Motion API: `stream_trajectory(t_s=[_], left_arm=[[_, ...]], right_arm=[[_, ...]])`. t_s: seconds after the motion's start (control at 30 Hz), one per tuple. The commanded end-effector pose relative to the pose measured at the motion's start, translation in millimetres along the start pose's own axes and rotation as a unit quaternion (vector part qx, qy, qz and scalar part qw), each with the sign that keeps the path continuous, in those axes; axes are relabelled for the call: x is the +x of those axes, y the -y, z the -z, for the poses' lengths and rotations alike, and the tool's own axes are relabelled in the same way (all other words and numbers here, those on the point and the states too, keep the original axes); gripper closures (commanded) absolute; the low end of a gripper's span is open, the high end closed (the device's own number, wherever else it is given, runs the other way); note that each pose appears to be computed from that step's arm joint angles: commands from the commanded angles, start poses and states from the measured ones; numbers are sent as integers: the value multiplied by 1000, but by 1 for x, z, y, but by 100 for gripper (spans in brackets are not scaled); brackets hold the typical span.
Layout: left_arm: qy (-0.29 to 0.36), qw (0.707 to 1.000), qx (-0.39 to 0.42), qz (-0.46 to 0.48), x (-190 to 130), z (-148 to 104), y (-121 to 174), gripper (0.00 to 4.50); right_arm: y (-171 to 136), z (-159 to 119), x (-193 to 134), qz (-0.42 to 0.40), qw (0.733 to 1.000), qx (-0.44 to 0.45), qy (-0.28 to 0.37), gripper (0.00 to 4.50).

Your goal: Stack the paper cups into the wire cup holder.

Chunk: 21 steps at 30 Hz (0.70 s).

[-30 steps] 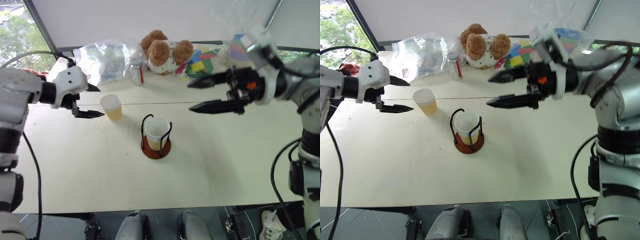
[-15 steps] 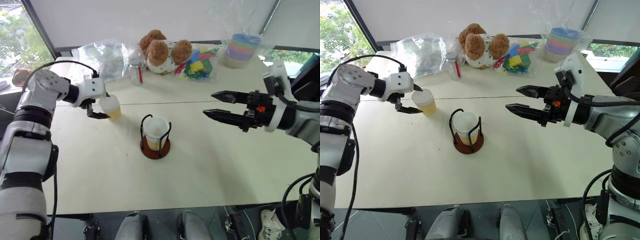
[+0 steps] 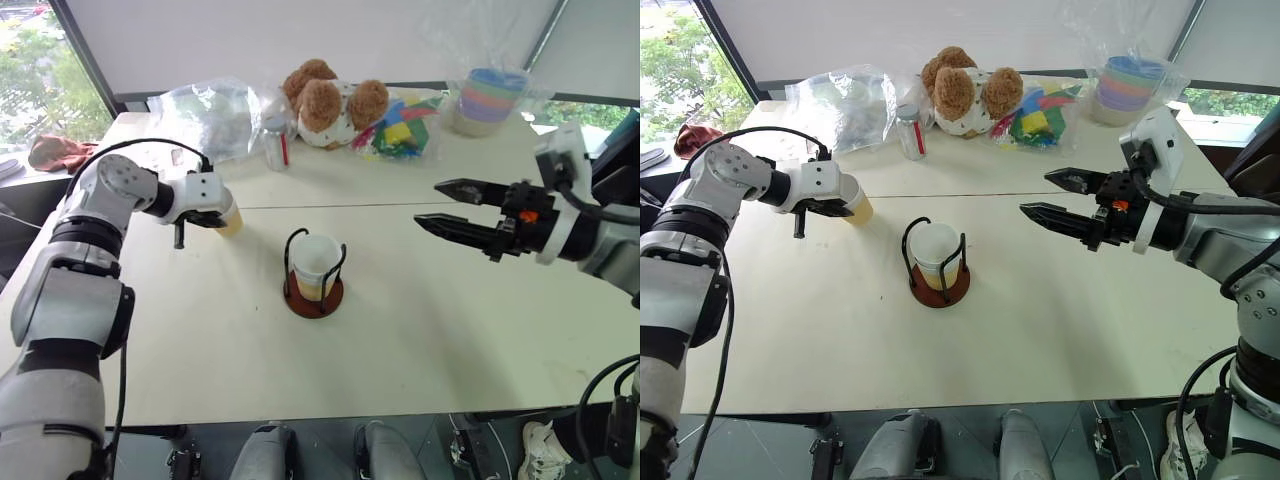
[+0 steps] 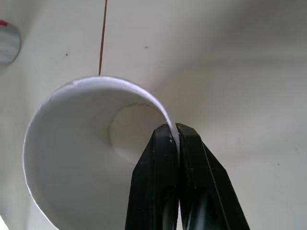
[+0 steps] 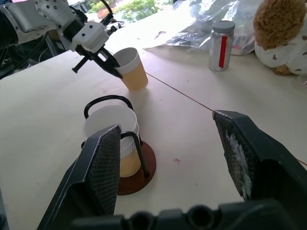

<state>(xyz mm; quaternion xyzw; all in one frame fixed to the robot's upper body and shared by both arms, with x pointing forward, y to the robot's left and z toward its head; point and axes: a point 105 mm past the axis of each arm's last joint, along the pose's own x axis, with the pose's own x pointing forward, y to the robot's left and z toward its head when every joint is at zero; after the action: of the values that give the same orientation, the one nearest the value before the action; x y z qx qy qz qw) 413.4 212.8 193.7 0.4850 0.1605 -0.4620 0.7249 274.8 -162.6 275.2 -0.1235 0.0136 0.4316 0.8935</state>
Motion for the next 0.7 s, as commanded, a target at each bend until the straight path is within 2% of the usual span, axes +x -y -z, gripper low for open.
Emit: stream_trajectory(t_s=[0.03, 0.1, 0.2, 0.33, 0.43, 0.53, 0.7], left_arm=[[38, 997, 50, -38, -26, -37, -29, 446], [83, 993, 71, -36, -40, -69, -41, 446], [185, 978, 96, 6, -62, -133, -47, 446], [288, 945, 133, 76, -77, -197, -26, 446], [305, 929, 152, 146, -77, -211, 2, 446], [291, 925, 160, 184, -74, -207, 16, 446], [247, 926, 171, 229, -65, -192, 32, 446]], right_arm=[[1, -9, -9, 4, 1000, -18, 10, 119], [4, -5, -14, 8, 1000, -14, 1, 119], [11, 0, -20, 18, 1000, -11, -12, 119], [16, 3, -27, 31, 999, -17, -27, 119], [12, 4, -31, 26, 998, -28, -41, 119], [-3, 3, -33, -3, 998, -34, -52, 119], [-47, -7, -30, -90, 993, -45, -54, 119]])
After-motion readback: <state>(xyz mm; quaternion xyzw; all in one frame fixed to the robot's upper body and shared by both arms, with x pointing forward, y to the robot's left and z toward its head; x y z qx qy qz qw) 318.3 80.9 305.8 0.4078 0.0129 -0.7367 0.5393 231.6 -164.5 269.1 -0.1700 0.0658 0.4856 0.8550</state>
